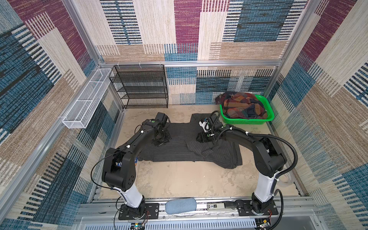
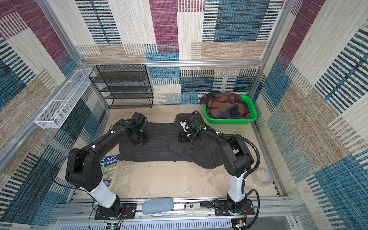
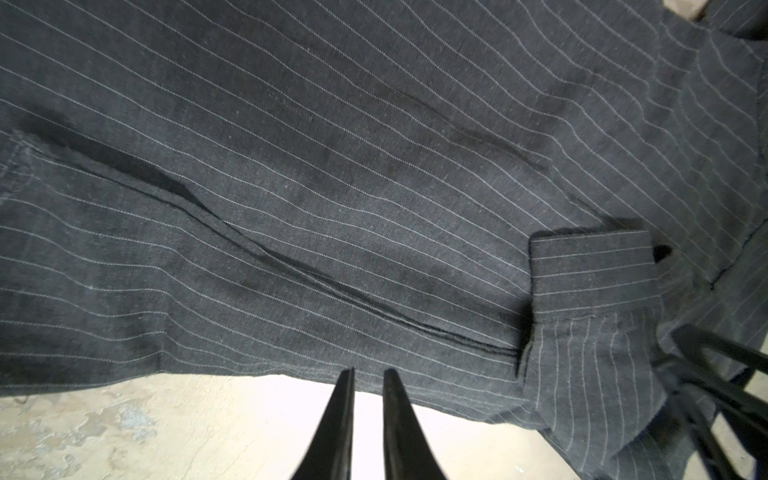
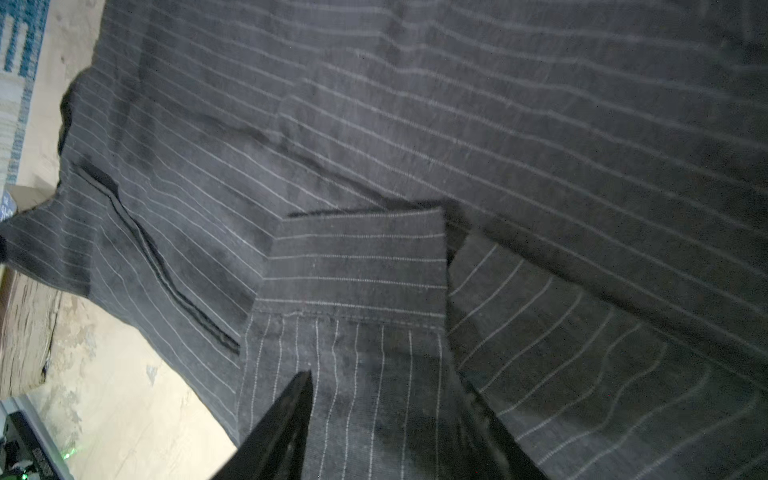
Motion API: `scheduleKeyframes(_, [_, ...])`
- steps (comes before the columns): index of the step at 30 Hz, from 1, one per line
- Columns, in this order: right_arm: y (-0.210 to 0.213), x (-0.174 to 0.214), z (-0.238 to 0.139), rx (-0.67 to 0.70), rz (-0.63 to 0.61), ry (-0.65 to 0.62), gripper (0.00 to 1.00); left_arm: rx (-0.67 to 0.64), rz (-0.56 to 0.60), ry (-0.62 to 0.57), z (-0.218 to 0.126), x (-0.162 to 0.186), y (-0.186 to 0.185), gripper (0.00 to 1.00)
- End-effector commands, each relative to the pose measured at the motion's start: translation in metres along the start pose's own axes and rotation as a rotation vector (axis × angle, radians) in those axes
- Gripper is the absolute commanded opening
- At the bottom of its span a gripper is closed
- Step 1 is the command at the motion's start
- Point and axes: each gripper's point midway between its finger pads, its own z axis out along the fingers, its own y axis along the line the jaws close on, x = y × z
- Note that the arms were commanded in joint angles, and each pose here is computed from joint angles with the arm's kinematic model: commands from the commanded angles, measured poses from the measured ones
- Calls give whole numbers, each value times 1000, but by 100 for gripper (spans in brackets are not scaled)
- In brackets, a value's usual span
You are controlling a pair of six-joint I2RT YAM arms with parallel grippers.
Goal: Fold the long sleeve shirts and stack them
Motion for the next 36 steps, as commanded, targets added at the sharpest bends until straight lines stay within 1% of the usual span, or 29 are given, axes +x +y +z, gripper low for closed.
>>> scheduleKeyframes(1, [7, 2, 11, -66, -21, 4, 55, -10, -12, -2, 1, 0, 2, 18])
scheduleKeyframes(5, [7, -3, 21, -77, -30, -5, 54, -18, -12, -5, 0, 3, 6, 18])
scheduleKeyframes(8, [6, -3, 26, -83, -38, 4, 47, -27, -17, -7, 0, 6, 10, 18])
scheduleKeyframes(9, [6, -3, 27, -84, -42, 7, 42, -28, -19, -7, -1, 6, 11, 18])
scheduleKeyframes(12, [7, -5, 26, -82, -48, 1, 23, -33, -24, -11, -2, 7, 13, 18])
scheduleKeyframes(13, [8, -8, 22, -83, -50, -10, 19, -33, -24, -16, -3, 7, 13, 18])
scheduleKeyframes(16, [19, -21, 3, -99, -64, -59, 12, -35, -27, -35, -10, 4, 15, 17])
scheduleKeyframes(20, [45, -38, -32, -130, -100, -132, 10, -26, -27, -69, -24, -4, 14, 17])
scheduleKeyframes(23, [74, -42, -53, -139, -143, -174, 10, 8, -42, -75, -32, -8, 11, 18])
scheduleKeyframes(26, [99, -40, -65, -131, -158, -225, 11, 86, -48, -51, -38, -5, -3, 22])
scheduleKeyframes(29, [117, -35, -72, -95, -172, -319, 10, 125, -69, -44, -46, 0, -6, 23])
scheduleKeyframes(31, [121, -34, -75, -45, -165, -383, 10, 142, -87, -67, -53, 0, -3, 24])
scheduleKeyframes(33, [125, -37, -82, -3, -133, -470, 10, 152, -103, -87, -59, 0, 1, 25])
scheduleKeyframes(36, [132, -33, -92, 27, -86, -571, 9, 160, -116, -114, -66, 0, 7, 25])
